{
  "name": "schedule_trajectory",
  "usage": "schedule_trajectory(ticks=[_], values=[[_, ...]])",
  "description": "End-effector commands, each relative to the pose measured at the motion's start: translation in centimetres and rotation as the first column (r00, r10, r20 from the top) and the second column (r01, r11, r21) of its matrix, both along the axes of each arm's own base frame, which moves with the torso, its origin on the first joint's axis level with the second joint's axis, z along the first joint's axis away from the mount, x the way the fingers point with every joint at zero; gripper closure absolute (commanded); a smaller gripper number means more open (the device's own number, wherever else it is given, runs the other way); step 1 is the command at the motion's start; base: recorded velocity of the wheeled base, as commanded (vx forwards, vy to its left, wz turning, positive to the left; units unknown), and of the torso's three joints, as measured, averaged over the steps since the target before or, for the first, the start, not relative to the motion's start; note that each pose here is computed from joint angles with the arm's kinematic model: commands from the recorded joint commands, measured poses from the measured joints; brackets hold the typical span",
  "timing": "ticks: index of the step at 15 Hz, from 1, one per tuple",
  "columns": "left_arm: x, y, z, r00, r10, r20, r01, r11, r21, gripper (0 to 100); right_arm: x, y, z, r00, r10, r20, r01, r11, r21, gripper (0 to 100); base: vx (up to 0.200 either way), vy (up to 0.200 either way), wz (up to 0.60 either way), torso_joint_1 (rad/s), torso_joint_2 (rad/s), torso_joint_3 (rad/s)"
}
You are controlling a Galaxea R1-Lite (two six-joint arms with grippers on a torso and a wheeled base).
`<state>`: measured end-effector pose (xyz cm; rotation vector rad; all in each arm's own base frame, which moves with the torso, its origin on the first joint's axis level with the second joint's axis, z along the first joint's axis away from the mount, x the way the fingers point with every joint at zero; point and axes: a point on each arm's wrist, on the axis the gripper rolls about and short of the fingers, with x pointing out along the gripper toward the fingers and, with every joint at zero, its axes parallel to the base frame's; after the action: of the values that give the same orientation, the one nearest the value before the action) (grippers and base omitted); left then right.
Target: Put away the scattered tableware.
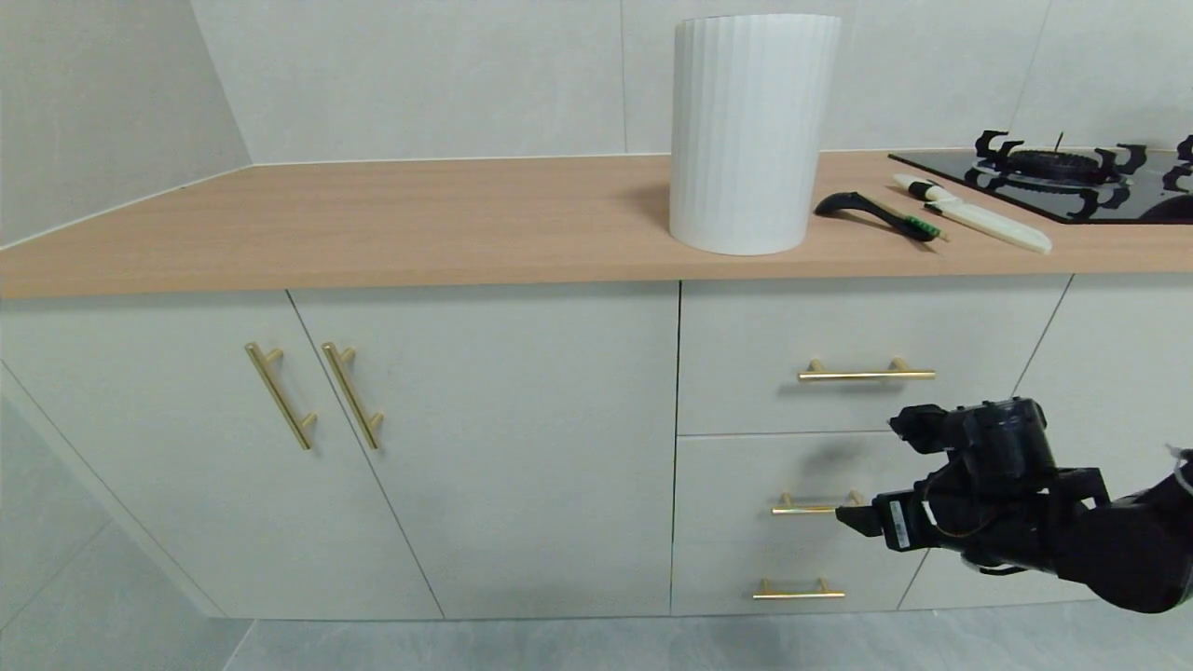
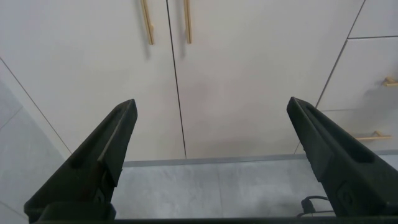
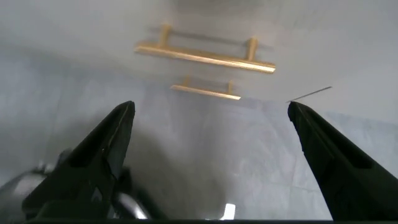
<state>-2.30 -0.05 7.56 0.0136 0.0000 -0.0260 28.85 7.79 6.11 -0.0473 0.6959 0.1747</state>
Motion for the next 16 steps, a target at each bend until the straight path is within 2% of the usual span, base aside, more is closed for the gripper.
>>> schedule_trajectory(ticks=[1, 6, 10, 16], values=[[0.0, 0.0, 0.0, 1.0, 0.0, -0.001, 0.0, 1.0, 0.0, 0, 1.1, 0.2, -3.3, 0.998, -0.045, -0.04, 0.045, 0.999, -0.007, 0, 0.0, 0.0, 0.0, 0.0, 0.0, 0.0], [0.0, 0.0, 0.0, 1.0, 0.0, -0.001, 0.0, 1.0, 0.0, 0, 2.6, 0.4, -5.3, 0.995, -0.096, 0.024, 0.096, 0.995, 0.01, 0, 0.0, 0.0, 0.0, 0.0, 0.0, 0.0], [0.0, 0.0, 0.0, 1.0, 0.0, -0.001, 0.0, 1.0, 0.0, 0, 3.7, 0.7, -6.9, 0.989, -0.13, 0.073, 0.125, 0.99, 0.065, 0, 0.0, 0.0, 0.0, 0.0, 0.0, 0.0], [0.0, 0.0, 0.0, 1.0, 0.0, -0.003, 0.0, 1.0, 0.0, 0, 4.8, 0.4, -8.1, 0.981, -0.178, 0.074, 0.173, 0.983, 0.067, 0, 0.0, 0.0, 0.0, 0.0, 0.0, 0.0]])
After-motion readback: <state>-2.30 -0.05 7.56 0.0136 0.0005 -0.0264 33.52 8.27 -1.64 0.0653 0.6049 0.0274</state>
